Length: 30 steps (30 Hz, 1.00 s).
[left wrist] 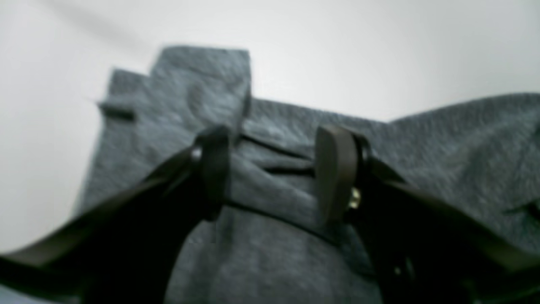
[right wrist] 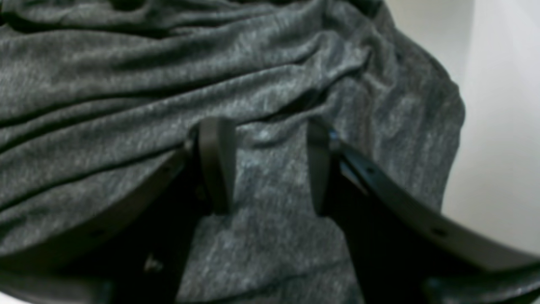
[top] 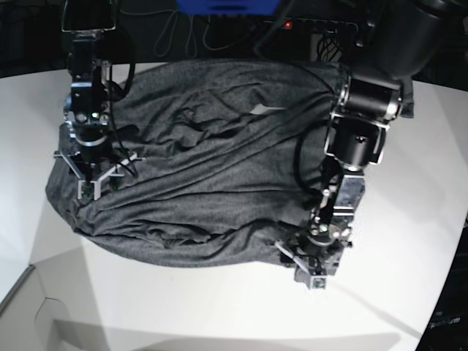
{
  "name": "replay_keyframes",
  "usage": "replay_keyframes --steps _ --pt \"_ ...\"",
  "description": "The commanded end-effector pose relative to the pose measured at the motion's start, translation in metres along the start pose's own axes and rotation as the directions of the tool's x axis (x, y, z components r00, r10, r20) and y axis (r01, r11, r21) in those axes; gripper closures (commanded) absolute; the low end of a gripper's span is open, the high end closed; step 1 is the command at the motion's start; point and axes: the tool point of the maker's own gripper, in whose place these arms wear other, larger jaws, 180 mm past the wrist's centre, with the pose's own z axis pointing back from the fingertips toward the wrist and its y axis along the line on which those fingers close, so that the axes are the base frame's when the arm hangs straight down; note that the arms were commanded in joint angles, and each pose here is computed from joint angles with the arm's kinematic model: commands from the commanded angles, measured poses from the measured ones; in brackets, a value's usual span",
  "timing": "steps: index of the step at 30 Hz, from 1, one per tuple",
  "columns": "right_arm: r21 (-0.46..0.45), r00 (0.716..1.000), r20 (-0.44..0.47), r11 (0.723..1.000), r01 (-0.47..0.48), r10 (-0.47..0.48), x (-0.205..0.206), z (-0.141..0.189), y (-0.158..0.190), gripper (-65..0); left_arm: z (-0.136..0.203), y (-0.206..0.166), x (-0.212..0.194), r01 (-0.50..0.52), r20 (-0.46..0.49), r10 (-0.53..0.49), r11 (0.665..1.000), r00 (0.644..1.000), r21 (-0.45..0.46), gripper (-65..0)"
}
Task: Layout the t-shirt on the table in an organized manner, then fold the t-shirt properly
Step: 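Grasp the shirt edges with both grippers and fold them inward, then pull the left gripper's grasped edge outward, unfolding the grey shirt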
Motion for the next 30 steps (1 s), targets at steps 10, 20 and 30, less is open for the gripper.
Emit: replay_keyframes --steps 10,20,30 --pt "-0.009 0.998 0.055 1.0 -0.005 0.006 0.017 0.0 -0.004 -27.7 0.007 0.05 0.004 0.011 0.025 -0.013 0.997 1.0 0.081 -32.4" --pt "-0.008 0.999 0.043 1.0 -0.007 0.008 0.011 0.002 -0.004 -27.7 0.002 0.047 0.006 -0.081 0.044 0.078 0.993 0.996 0.081 -32.4" --pt "-0.008 0.999 0.041 1.0 -0.008 0.008 0.01 0.002 -0.004 -27.7 -0.01 0.023 0.005 -0.109 0.082 0.104 0.993 0.991 0.055 -32.4"
